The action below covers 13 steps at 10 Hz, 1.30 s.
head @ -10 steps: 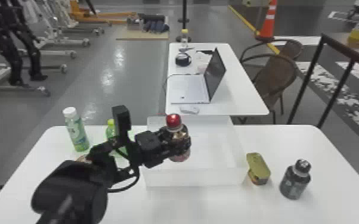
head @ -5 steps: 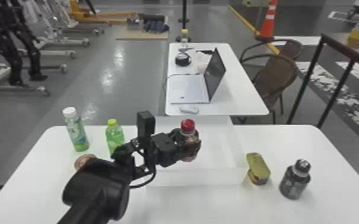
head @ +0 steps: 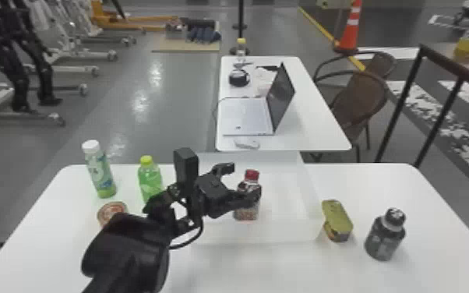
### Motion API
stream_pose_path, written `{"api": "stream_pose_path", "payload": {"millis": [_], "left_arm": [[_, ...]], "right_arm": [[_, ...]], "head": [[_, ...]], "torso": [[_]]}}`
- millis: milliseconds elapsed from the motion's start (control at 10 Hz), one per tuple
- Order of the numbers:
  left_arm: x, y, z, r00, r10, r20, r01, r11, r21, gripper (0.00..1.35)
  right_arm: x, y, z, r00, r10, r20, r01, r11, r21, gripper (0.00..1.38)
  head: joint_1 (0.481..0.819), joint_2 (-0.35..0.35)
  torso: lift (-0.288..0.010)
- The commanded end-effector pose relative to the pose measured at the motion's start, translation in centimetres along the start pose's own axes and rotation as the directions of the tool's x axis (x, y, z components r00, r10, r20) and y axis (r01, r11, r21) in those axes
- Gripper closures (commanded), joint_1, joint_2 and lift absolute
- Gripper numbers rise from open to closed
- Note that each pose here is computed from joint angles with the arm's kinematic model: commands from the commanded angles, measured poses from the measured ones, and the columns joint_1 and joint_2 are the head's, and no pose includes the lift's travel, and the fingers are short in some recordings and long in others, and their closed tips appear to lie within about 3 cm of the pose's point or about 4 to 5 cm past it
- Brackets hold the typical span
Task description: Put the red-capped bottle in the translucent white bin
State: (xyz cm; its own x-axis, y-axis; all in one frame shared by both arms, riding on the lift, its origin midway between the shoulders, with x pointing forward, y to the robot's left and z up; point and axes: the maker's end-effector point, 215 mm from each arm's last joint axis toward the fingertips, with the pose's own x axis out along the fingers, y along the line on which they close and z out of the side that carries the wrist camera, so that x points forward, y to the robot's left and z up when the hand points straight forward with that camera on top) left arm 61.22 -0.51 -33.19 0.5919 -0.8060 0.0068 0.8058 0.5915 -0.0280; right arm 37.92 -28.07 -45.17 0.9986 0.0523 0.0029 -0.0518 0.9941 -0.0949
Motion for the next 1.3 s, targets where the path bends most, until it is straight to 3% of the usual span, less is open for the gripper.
{"api": "stream_pose_path", "payload": {"millis": [0,100,200,500,900,1200], "left_arm": [[-1.5,0.7,1.9,0.999,0.016,0.047,-0.017,0.999,0.034,0.24],[-5.0,2.6,3.0,0.994,0.094,0.062,-0.098,0.993,0.071,0.23],[-10.1,5.0,2.5,0.973,0.219,0.067,-0.223,0.974,0.051,0.24],[-24.8,8.3,-1.2,0.876,0.482,0.021,-0.482,0.875,0.03,0.24],[-33.9,5.4,-7.2,0.756,0.653,-0.031,-0.654,0.755,-0.047,0.24],[-39.5,5.3,-7.3,0.693,0.719,-0.052,-0.716,0.695,0.07,0.24]], "right_arm": [[0.0,0.1,0.1,1.0,-0.001,0.003,0.001,1.0,0.002,0.13],[0.0,0.1,0.2,1.0,-0.001,0.004,0.001,1.0,0.001,0.13],[-0.1,0.1,0.2,1.0,0.0,0.004,0.0,1.0,-0.001,0.13],[-0.9,0.1,0.3,1.0,0.001,-0.001,-0.001,1.0,-0.006,0.13],[-2.2,-0.6,0.3,0.999,-0.034,-0.012,0.034,0.999,-0.011,0.13],[-3.6,-1.1,0.0,0.998,-0.061,-0.029,0.061,0.998,-0.015,0.13]], "head": [[0.549,0.0],[0.549,0.0],[0.549,0.0],[0.549,0.0],[0.549,0.0],[0.549,0.0]], "torso": [[-0.1],[-0.1],[-0.1],[-0.1],[-0.1],[-0.1]]}}
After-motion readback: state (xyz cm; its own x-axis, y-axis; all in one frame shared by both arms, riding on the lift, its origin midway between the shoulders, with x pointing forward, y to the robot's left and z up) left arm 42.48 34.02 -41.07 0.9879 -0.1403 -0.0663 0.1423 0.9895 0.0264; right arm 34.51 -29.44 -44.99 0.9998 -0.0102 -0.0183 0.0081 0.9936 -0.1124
